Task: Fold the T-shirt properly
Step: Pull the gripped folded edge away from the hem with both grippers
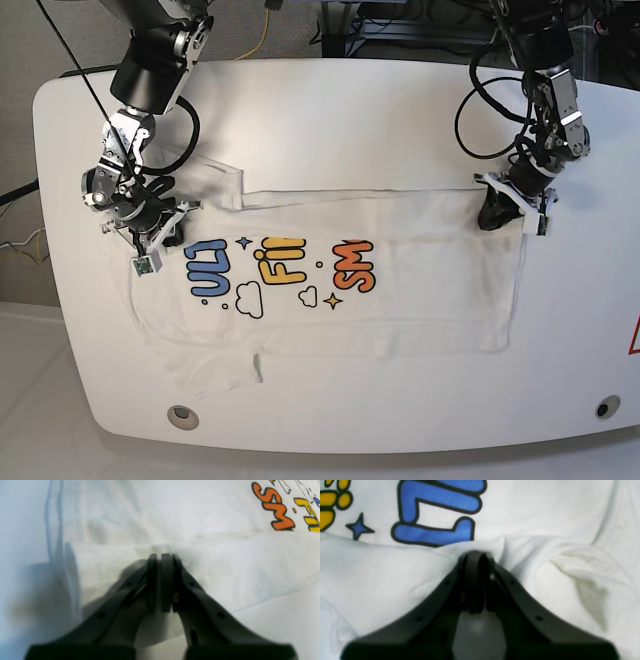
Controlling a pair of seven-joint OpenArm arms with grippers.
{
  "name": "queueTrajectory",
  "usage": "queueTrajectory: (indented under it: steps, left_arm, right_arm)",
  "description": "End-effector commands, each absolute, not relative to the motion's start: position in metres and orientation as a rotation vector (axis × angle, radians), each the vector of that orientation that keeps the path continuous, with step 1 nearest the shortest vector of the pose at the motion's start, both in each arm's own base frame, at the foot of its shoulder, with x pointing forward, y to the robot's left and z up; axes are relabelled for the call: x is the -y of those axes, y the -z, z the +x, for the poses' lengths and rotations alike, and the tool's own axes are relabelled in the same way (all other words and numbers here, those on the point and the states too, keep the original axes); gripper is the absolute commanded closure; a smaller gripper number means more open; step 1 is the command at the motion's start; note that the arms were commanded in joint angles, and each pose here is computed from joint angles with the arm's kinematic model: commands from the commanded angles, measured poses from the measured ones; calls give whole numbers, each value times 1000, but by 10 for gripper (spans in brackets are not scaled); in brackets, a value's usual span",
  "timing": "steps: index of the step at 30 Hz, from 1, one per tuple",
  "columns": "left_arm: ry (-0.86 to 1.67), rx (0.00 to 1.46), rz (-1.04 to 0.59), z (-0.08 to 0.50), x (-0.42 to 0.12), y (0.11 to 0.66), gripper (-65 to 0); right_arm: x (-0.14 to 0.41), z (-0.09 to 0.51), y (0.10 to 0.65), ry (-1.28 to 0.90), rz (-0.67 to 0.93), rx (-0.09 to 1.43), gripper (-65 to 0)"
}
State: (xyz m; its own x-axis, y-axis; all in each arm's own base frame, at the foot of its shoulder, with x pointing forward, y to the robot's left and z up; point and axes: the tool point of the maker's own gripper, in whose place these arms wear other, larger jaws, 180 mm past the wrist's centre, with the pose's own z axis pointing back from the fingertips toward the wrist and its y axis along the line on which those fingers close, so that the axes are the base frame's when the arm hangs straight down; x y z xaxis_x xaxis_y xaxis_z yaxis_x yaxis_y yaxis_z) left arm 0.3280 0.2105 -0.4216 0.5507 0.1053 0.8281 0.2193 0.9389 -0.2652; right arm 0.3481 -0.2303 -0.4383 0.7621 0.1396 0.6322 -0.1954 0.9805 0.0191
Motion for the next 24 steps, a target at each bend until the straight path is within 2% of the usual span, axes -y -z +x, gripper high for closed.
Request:
queueTrajectory:
  steps: [1, 14, 24]
  left_arm:
    - [121, 907, -317, 316, -213, 431, -30]
    - [193, 867, -295, 298, -205, 429, -30]
    - [191, 801, -307, 270, -201, 447, -30]
  right_arm:
    - [244, 307, 469, -226, 18, 459, -52]
    - [245, 277, 465, -247, -29, 462, -52]
    - [242, 244, 482, -247, -16, 401, -52]
